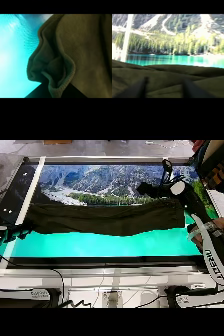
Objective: Fold the clothes and pants, and hang the long-sleeved shirts on hangers.
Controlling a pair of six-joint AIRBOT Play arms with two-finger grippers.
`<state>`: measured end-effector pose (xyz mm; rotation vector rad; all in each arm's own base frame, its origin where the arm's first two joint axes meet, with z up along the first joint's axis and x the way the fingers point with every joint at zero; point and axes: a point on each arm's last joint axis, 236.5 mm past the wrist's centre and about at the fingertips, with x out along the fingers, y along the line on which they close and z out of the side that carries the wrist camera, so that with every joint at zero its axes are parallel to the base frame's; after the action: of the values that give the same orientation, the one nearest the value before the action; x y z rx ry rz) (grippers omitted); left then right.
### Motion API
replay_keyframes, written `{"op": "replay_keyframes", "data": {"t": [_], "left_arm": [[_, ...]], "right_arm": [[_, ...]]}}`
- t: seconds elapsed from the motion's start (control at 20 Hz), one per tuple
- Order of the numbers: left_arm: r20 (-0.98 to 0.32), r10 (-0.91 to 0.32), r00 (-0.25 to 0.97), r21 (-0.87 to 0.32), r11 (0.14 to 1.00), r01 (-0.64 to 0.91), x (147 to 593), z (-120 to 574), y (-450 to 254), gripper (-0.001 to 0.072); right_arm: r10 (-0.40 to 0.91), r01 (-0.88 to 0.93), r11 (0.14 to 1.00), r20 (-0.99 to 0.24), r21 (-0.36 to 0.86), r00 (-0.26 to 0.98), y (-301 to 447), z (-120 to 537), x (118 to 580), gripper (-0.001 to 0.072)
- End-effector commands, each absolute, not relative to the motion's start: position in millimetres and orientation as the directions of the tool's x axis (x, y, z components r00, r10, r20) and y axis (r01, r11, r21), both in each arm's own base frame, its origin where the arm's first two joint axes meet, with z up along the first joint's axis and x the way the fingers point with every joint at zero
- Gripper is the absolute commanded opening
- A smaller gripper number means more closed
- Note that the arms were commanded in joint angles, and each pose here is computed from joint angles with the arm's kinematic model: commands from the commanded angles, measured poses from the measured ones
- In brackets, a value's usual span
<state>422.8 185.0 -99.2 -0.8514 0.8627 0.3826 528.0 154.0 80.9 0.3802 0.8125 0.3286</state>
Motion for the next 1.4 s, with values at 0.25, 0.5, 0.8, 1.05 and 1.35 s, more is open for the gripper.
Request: {"op": "replay_keyframes", "data": {"t": [0.25, 0.5, 0.8, 1.05, 1.35], "left_arm": [[-0.565, -0.178, 0.806, -0.456, 0.881, -0.125, 499.9, 117.3, 131.9, 0.0015], [-0.424, -0.334, 0.842, -0.394, 0.905, 0.16, 490.2, 231.7, 27.1, 0.0016], [-0.356, -0.439, 0.825, -0.355, 0.88, 0.315, 468.2, 274.0, -45.8, 0.0016], [-0.372, -0.479, 0.796, -0.366, 0.863, 0.348, 471.5, 263.8, -66.9, 0.0016], [-0.445, -0.569, 0.691, -0.42, 0.815, 0.401, 482.0, 217.5, -116.5, 0.0016]], "right_arm": [[0.484, -0.183, 0.838, -0.546, 0.513, 0.684, 238.2, 65.7, 556.7, 0.0035], [0.603, -0.263, 0.76, -0.493, 0.595, 0.627, 348.2, 67.2, 547.3, 0.0033], [0.81, -0.312, 0.564, -0.439, 0.764, 0.389, 513.9, 51.7, 468.0, 0.0033], [0.845, -0.389, 0.532, -0.503, 0.752, 0.183, 573.1, 27.9, 380.4, 0.0034], [0.702, -0.398, 0.704, -0.664, 0.588, 0.259, 465.9, 17.8, 453.8, 0.0035]]}}
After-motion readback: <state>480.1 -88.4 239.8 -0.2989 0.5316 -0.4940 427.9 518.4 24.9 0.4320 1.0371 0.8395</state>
